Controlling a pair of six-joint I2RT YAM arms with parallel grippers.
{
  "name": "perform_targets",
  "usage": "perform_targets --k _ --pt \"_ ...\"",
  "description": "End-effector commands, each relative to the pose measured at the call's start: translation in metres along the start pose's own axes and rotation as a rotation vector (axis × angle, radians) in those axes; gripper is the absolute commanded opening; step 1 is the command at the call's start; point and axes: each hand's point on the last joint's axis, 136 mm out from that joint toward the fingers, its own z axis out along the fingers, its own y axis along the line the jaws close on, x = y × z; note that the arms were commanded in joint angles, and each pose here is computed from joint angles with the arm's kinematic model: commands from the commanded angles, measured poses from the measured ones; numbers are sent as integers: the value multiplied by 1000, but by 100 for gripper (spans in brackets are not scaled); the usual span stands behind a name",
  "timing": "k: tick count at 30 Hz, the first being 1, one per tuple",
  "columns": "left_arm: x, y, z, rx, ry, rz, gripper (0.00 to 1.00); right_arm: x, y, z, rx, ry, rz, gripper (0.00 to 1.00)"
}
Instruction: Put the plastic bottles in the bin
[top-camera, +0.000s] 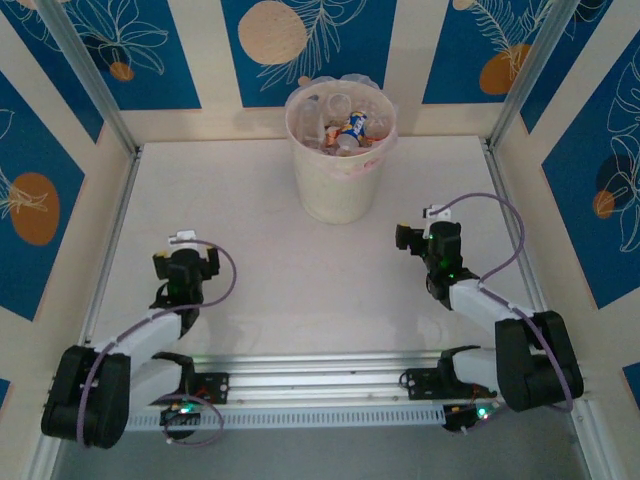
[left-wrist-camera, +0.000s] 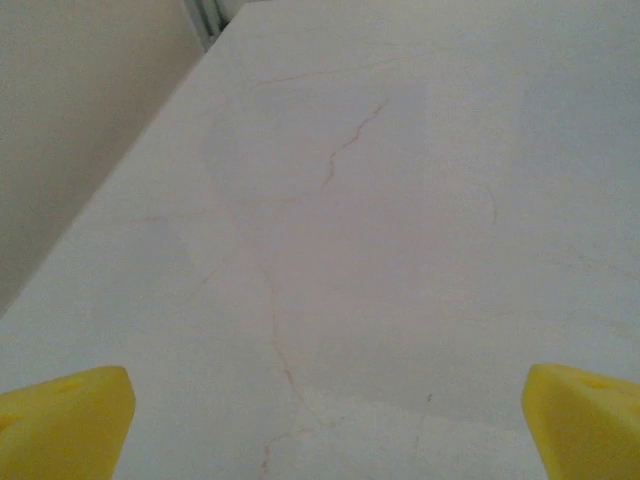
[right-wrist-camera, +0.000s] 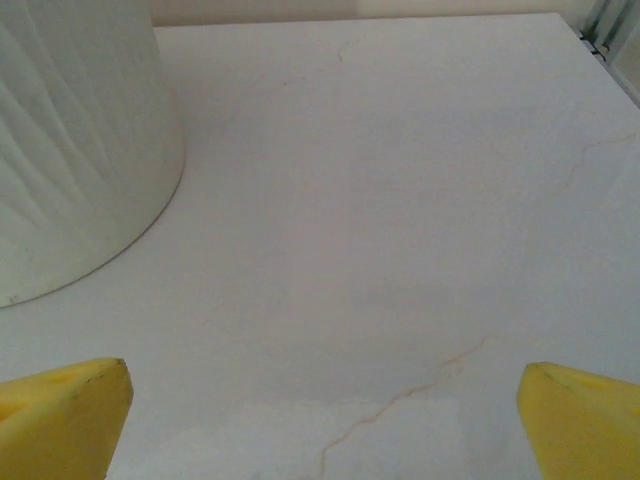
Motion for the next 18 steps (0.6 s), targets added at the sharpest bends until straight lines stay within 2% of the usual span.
perform_targets --k 1,18 --pt "-26 -9 6 61 -94 -31 100 -15 5 4 -45 -90 -12 99" --pt "-38 -22 40 118 -145 -31 100 -9 8 25 -121 -106 -32 99"
